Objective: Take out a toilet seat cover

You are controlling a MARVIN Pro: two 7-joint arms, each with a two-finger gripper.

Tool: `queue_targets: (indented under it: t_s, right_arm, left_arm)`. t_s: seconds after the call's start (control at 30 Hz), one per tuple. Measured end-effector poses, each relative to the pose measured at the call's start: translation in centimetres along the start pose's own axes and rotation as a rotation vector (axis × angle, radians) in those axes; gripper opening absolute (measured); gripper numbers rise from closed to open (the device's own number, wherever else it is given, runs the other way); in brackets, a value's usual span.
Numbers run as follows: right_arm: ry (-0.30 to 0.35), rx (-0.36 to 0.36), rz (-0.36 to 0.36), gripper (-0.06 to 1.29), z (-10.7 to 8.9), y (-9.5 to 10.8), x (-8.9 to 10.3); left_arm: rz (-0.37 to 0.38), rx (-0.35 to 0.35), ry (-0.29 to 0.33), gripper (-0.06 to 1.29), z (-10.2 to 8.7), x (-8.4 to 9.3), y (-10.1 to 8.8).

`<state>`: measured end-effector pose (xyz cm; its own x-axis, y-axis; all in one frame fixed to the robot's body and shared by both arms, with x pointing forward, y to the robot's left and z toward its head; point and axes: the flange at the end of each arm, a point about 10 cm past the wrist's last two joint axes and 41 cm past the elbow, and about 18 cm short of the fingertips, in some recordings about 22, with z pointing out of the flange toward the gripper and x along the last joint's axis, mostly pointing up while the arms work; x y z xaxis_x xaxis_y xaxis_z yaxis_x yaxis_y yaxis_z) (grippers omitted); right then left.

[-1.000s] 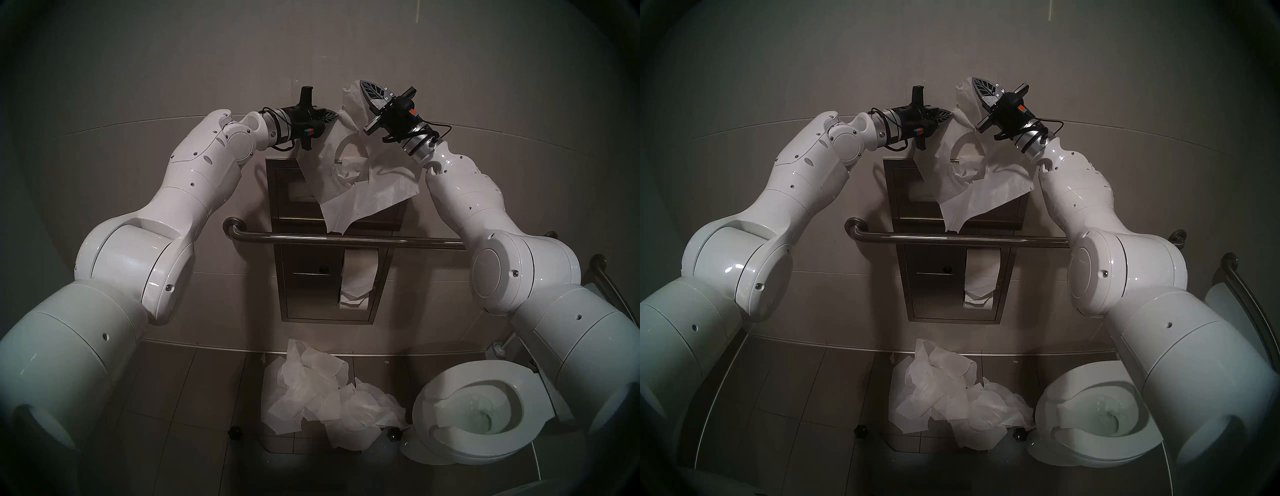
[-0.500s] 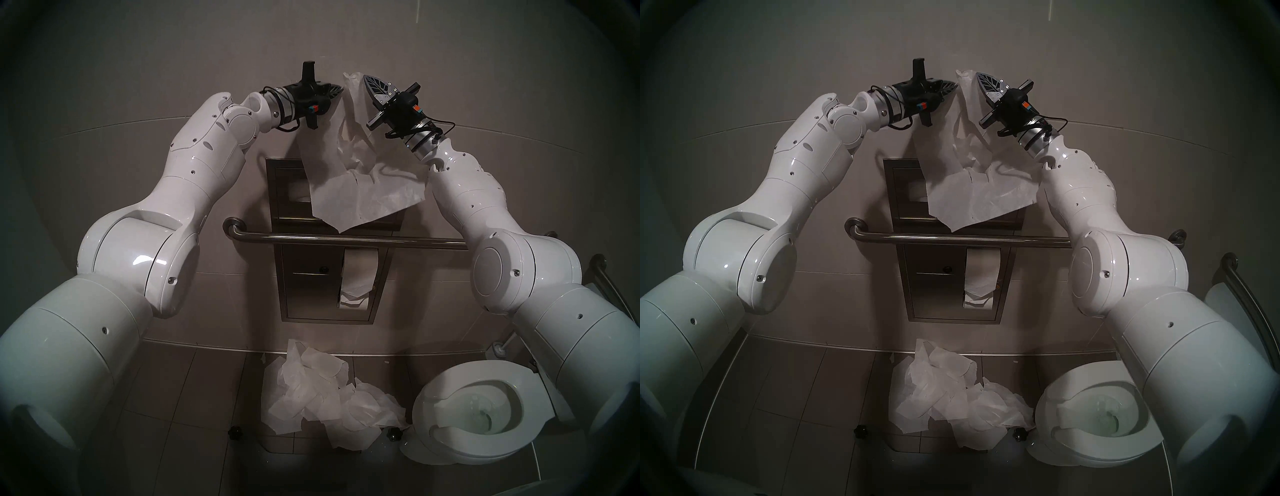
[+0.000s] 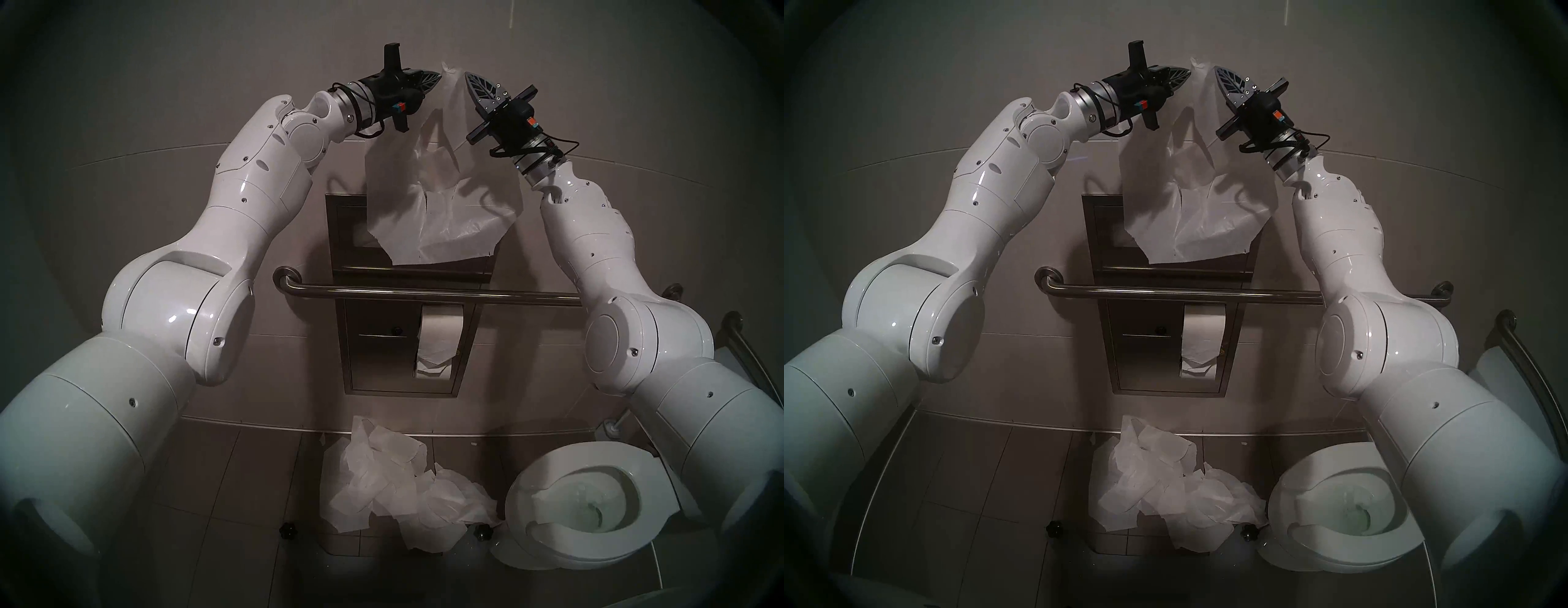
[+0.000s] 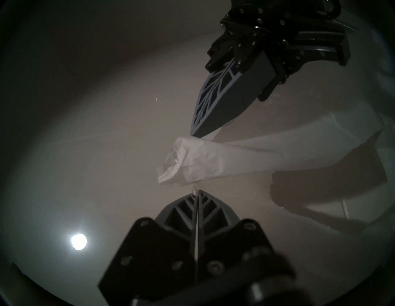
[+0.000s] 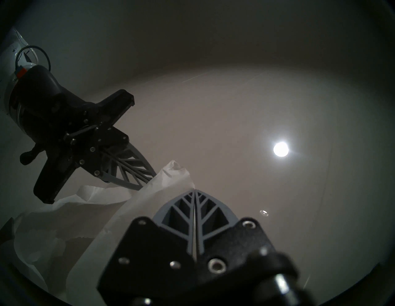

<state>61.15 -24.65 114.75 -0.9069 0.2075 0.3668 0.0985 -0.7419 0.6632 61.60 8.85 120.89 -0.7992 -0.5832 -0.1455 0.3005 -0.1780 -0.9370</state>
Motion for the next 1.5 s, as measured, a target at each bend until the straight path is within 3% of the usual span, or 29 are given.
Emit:
queue_targets:
  t_s: [0.5, 0.83, 1.03, 1.5]
  right_arm:
    - [0.099, -0.026, -0.093, -0.04, 0.9, 2.7, 3.4]
    - [0.126, -0.040, -0.133, -0.04, -1.3, 3.3, 4.6]
    - [0.132, -0.045, -0.154, -0.04, -2.9, 3.7, 5.2]
    - [0.137, -0.031, -0.192, -0.04, -7.5, 3.0, 6.8]
  left_arm:
    - [0.077, 0.094, 0.068, -0.02, 1.1, 1.8, -4.3]
    - [0.114, 0.135, 0.089, -0.02, 1.2, 2.9, -5.8]
    - [0.111, 0.139, 0.098, -0.02, 1.0, 3.5, -5.1]
    - [0.070, 0.088, 0.087, -0.02, -0.9, 4.9, -0.6]
